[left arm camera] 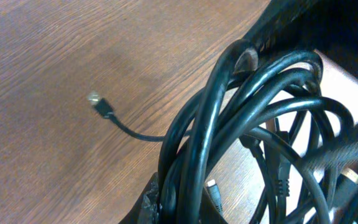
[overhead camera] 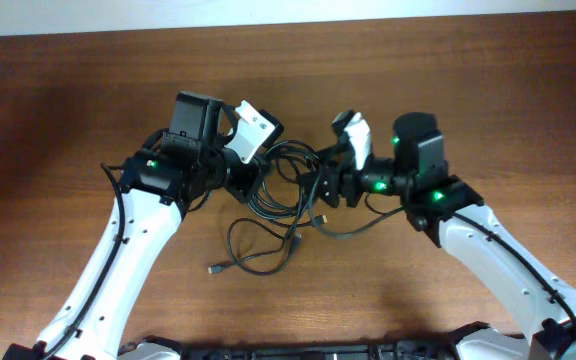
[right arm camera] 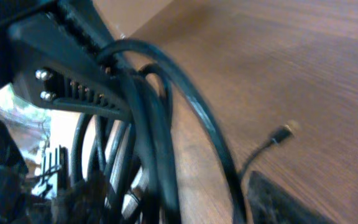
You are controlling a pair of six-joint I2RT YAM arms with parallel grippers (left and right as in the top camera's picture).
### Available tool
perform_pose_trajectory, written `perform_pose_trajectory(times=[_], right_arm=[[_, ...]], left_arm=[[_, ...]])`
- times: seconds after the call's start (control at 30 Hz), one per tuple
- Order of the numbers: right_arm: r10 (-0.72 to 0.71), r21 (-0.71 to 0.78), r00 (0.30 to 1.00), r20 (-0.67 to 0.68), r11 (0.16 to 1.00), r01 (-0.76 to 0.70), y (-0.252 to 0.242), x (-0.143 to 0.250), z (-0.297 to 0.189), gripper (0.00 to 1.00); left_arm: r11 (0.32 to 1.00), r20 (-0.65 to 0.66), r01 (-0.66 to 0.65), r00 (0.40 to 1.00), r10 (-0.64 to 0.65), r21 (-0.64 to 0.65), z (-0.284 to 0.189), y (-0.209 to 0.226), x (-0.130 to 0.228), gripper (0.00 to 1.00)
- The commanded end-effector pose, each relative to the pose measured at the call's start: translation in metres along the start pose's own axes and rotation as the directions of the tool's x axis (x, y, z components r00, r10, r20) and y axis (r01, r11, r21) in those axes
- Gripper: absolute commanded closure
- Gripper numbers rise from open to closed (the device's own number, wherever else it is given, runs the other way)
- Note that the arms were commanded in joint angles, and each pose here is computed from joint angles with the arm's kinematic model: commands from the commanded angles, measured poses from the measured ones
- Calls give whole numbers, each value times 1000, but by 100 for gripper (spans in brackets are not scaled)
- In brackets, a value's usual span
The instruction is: Untangle cables
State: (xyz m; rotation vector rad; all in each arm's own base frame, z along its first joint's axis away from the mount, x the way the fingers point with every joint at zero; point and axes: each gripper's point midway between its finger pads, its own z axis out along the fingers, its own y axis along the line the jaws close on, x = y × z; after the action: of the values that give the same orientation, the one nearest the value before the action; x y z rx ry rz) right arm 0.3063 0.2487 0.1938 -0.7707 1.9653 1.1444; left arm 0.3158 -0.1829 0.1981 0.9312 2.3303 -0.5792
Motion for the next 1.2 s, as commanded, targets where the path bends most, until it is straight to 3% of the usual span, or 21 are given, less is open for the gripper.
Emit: perform_pose_trajectory(times=[0.0,0.03,0.13,0.23,0.27,0.3,0.4,0.47,0.63,0.7,0.87,0.9,1.03,1.07,1.1,1.13,1.17], right_arm=[[-33,0,999,-7,999,33,10,0,8,81],[-32,10,999,-6,999,32,9,0,8,94],[101,126,995,20,987,-103,-12,-3,6,96],[263,231,961,90,933,-277,-32,-5,2,96],[294,245,950,107,918,-312,-36,-6,1,96],[346,248,929,131,896,-368,-38,-7,1,96],[472,215,864,176,838,-501,-37,-11,1,96],[516,189,836,188,816,-546,-34,-14,1,96],[512,79,850,125,849,-523,-12,-18,6,96],[515,55,851,104,851,-522,-6,-17,6,96],[518,49,850,99,850,-524,-5,-17,7,96],[518,50,849,99,850,-524,-5,-17,6,96],[523,70,847,90,846,-529,-8,-11,7,96],[552,103,831,72,824,-557,-11,-1,6,84],[572,120,818,53,810,-574,-12,6,6,62],[584,149,812,18,801,-580,-13,19,5,42],[576,181,817,-26,806,-563,-13,33,4,30]], left_arm=[[998,46,-30,999,28,53,-6,-11,-12,93],[998,46,-30,999,28,53,-6,-11,-12,89],[1000,37,-14,999,13,20,-6,-5,-11,75],[989,40,142,989,-140,-48,-6,8,-11,48],[976,56,213,976,-210,-54,-6,10,-14,11],[961,68,273,960,-270,-49,-7,11,-16,1],[915,74,402,914,-398,-40,-6,11,-16,1],[852,72,521,853,-518,-43,-3,14,-13,1],[666,51,742,670,-741,-77,16,26,-1,1],[661,51,745,666,-744,-86,23,31,-1,16],[656,37,749,661,-750,-95,30,33,3,90],[656,45,748,662,-748,-102,30,36,3,100],[689,82,695,714,-696,-207,26,55,11,100],[720,75,656,749,-659,-225,23,58,13,100],[739,72,624,774,-629,-252,18,63,16,100],[740,80,601,790,-608,-301,10,72,21,100],[706,118,598,788,-604,-379,-5,86,27,100]])
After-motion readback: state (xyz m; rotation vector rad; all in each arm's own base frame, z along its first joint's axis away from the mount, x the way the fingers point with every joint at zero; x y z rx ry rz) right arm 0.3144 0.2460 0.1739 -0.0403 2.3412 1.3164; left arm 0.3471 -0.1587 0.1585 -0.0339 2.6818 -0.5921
